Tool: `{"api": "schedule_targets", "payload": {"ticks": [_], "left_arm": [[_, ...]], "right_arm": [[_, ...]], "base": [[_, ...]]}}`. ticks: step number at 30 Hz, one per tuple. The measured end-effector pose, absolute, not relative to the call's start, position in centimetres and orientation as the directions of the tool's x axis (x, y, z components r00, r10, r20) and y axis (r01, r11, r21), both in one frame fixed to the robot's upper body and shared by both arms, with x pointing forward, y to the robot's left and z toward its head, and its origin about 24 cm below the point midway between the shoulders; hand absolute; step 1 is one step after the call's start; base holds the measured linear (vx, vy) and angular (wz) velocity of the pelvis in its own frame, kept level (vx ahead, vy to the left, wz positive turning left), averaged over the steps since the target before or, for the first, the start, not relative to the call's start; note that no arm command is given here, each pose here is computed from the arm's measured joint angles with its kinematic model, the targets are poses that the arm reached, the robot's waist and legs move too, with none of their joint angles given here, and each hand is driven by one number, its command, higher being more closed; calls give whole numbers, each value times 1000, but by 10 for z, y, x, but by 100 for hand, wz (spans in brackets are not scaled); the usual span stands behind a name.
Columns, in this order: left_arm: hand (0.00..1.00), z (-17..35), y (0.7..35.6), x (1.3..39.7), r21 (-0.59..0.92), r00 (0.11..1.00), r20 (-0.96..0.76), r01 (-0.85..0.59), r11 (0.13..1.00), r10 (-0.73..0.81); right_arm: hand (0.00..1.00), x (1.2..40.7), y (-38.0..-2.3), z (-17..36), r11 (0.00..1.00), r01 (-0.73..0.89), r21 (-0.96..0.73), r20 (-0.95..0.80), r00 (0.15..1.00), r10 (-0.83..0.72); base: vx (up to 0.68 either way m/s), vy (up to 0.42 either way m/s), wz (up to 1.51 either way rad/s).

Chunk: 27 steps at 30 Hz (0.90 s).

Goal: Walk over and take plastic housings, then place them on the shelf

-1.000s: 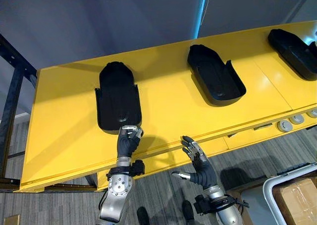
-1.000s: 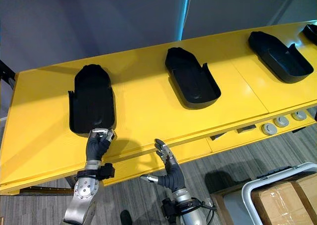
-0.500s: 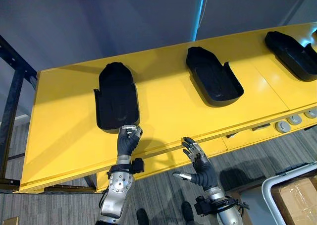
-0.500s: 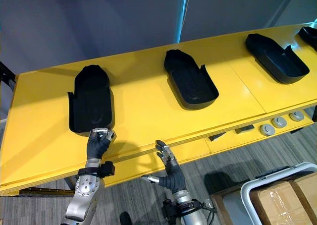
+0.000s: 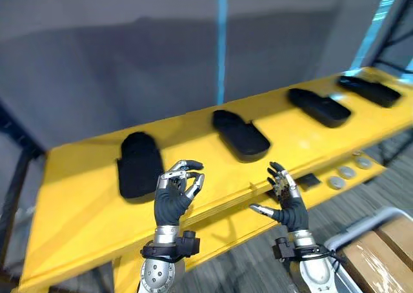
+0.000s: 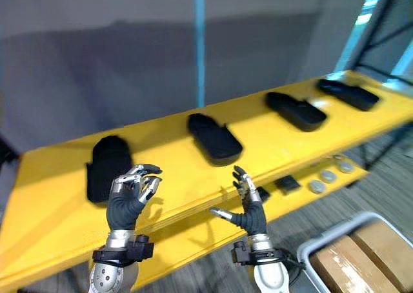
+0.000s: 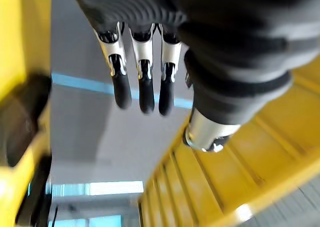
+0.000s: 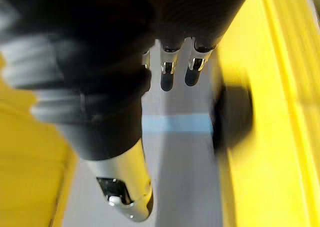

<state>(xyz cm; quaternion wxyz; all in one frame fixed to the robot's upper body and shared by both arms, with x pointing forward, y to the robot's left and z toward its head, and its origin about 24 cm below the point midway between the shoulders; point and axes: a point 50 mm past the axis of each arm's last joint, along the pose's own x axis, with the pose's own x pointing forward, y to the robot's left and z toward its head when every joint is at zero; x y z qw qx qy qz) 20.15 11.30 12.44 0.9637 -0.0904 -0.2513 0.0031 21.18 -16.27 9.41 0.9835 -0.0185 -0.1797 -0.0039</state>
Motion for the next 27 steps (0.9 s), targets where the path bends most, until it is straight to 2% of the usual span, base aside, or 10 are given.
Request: {"api": "schedule_targets", "payload": {"ticks": [6, 9, 11, 16, 17, 21, 22, 24, 27], "left_arm": [[0, 108, 135, 217, -121, 895, 418, -113, 986, 154], [0, 101, 145, 220, -81, 896, 397, -181, 980, 198], [0, 82, 146, 226, -58, 924, 318, -205, 977, 213], [0, 41, 165, 222, -20, 943, 121, -309, 951, 309], [0, 22, 168, 219, -9, 940, 29, -339, 941, 339], [0, 1, 193, 208, 30, 896, -62, -440, 898, 441], [0, -14, 194, 207, 46, 886, -129, -444, 895, 446], [0, -42, 191, 206, 49, 865, -257, -434, 899, 432], [0, -89, 191, 192, 105, 777, -479, -412, 905, 409]], "right_arm": [[0, 169, -193, 87, 978, 194, -71, 290, 942, -166], [0, 171, -196, 85, 971, 233, -51, 290, 934, -209], [0, 172, -206, 59, 957, 290, -28, 187, 941, -280], [0, 171, -214, 11, 940, 340, -27, -20, 940, -341], [0, 172, -220, -1, 938, 344, -49, -78, 935, -347], [0, 175, -224, -18, 938, 339, -74, -156, 925, -346], [0, 175, -228, -23, 933, 350, -84, -177, 916, -360], [0, 178, -239, -38, 923, 368, -115, -239, 891, -385], [0, 173, -252, -75, 896, 416, -152, -409, 799, -440]], "base": [[-305, 329, -219], [-345, 261, -272], [-150, 25, -134], [-101, -234, -81], [14, -263, -68], [82, -194, -46], [56, -150, 24], [43, -82, 49], [36, 54, 57]]}}
